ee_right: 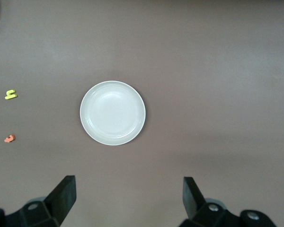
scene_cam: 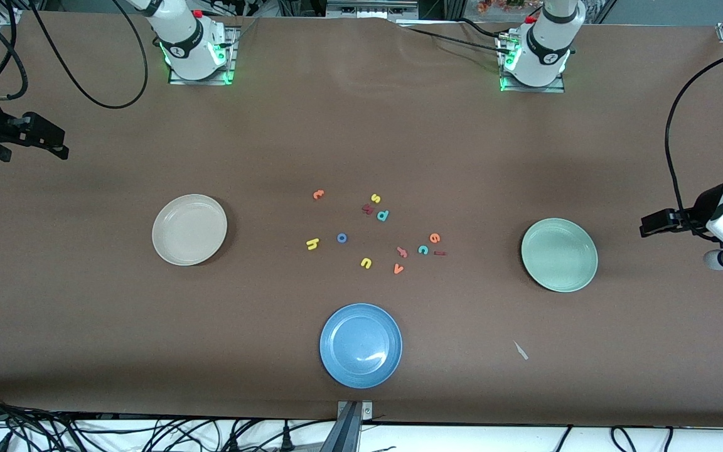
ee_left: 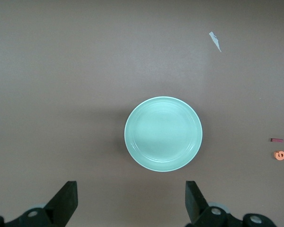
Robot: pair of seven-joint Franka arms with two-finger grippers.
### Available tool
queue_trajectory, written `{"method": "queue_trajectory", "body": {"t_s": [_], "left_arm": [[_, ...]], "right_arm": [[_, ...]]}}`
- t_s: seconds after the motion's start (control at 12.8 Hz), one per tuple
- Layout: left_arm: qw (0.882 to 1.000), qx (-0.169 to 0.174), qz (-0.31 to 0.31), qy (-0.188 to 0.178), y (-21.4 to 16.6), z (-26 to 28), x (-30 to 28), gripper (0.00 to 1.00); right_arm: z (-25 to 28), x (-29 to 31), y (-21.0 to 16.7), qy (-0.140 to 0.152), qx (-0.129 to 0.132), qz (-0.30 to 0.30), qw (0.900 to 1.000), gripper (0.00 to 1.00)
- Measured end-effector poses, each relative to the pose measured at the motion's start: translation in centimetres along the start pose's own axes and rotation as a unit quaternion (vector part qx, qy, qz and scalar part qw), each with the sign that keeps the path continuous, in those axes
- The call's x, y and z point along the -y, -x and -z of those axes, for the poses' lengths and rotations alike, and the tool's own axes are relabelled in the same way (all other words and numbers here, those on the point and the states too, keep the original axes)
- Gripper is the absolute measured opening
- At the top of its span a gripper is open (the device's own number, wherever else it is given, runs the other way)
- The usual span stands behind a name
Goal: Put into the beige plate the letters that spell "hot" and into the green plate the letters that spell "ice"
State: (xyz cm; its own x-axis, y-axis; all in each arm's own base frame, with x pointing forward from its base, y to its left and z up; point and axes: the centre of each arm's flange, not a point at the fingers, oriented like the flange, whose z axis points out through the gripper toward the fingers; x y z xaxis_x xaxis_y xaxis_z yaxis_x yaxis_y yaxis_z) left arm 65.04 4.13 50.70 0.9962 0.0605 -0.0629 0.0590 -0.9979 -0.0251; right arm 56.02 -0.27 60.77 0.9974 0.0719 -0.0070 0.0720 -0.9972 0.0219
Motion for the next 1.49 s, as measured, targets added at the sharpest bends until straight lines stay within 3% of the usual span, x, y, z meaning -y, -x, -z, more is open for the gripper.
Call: {"method": "queue_trajectory", "body": {"t_s": [1.49], "left_arm": [[1.000, 0.000, 0.000, 0.000, 0.0, 0.0, 0.0, 1.00]], "right_arm": [[-1.0, 0.0, -0.3, 0.000, 0.014, 0.000, 1.000, 1.00]]}}
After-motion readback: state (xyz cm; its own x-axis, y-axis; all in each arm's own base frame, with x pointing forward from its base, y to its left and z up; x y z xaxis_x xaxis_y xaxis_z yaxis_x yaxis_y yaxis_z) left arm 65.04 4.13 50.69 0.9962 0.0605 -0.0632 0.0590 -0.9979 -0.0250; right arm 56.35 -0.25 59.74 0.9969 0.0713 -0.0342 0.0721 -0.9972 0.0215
